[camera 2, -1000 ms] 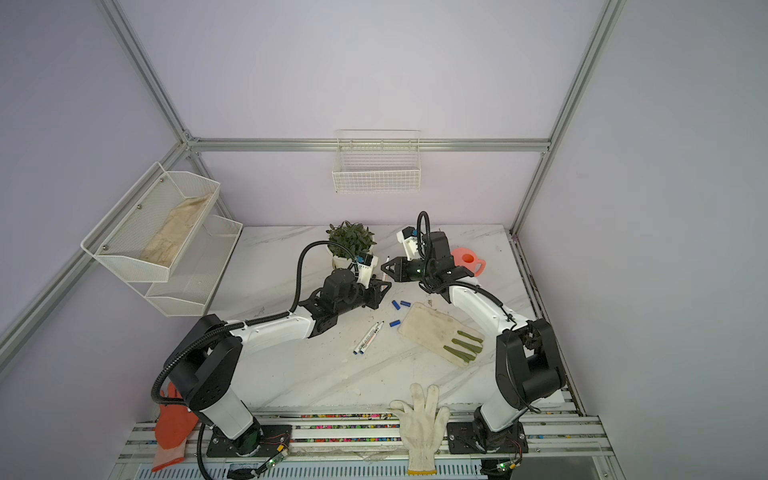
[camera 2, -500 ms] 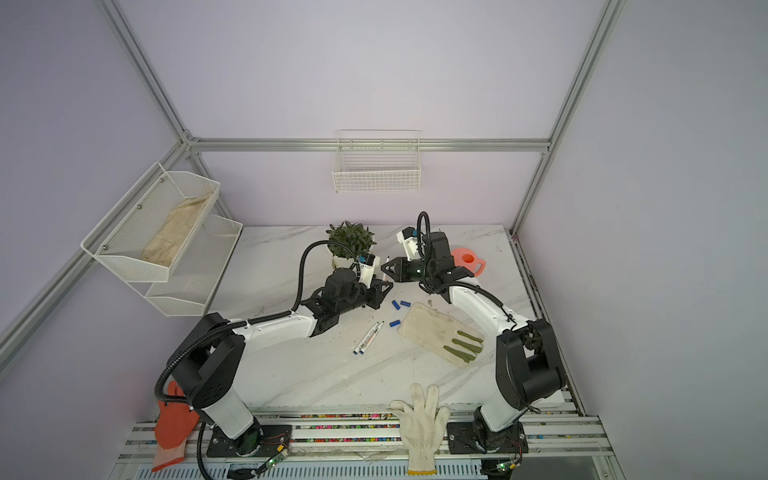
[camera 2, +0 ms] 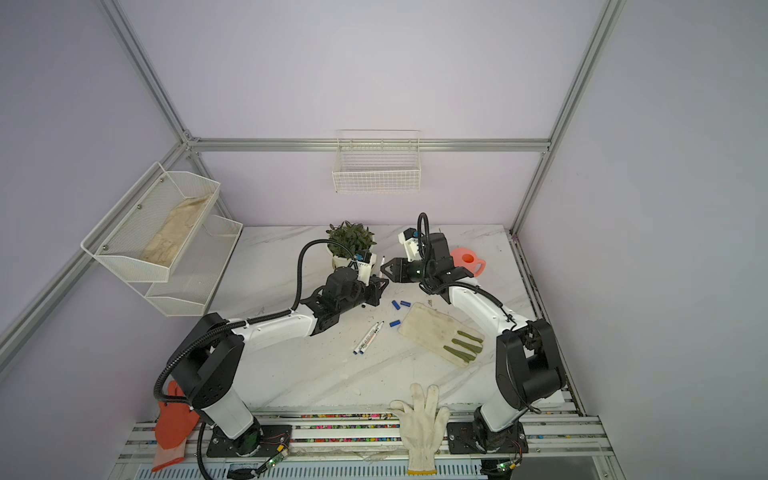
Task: Insert the pens into the pen caps
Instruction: 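Hold the marker upright with the left gripper while the right gripper nears the caps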
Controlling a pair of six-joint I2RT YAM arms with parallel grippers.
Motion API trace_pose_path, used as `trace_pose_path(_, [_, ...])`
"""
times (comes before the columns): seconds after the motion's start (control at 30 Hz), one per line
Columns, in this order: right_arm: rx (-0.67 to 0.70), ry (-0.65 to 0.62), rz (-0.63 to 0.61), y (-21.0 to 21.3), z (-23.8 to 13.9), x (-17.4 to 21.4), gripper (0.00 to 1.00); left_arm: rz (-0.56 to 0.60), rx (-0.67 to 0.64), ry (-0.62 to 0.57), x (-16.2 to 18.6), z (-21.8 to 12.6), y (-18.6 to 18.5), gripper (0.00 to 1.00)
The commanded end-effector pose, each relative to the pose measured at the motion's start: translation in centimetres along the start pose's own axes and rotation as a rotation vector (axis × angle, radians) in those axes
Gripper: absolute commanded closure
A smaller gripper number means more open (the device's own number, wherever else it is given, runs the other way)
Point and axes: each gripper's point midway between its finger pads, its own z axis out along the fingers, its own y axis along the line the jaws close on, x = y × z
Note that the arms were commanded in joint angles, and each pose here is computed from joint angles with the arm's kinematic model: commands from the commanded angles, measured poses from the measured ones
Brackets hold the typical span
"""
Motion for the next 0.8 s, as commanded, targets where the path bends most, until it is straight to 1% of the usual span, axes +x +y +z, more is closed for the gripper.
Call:
trace_pose_path(0.0, [0.181,0.056,-0.004,-3.1,-0.9,2.1,0.54,-0.046,-0.160,-0.111,-4.2,-1.5,2.0,1.00])
trace_pose_path(0.07, [0.222,0.119,-0.002,-4.2,-0.8,3.9,0.55,-0.042,-0.182,-0.115,-4.0,-1.8,2.7,1.00])
trace_pose_path(0.13, [0.254,0.153,-0.001,-4.9,-0.6,5.3,0.55,-0.038,-0.179,-0.121,-3.9,-2.0,2.9,1.00])
trace_pose_path(0.37, [0.323,0.230,0.007,-6.4,1.2,7.0,0.60,-0.030,-0.145,-0.112,-3.3,-2.1,2.6,1.00])
trace_pose_path(0.43, [0.323,0.260,0.010,-6.5,1.5,7.8,0.61,-0.029,-0.145,-0.115,-3.1,-2.3,2.7,1.00])
trace_pose_path(0.63, [0.322,0.438,-0.033,-5.9,1.8,12.9,0.60,-0.023,-0.154,-0.106,-2.2,-2.8,3.2,1.00])
trace_pose_path(0.77, [0.343,0.505,-0.036,-6.0,1.5,15.4,0.57,-0.028,-0.155,-0.099,-1.7,-2.7,3.4,1.00])
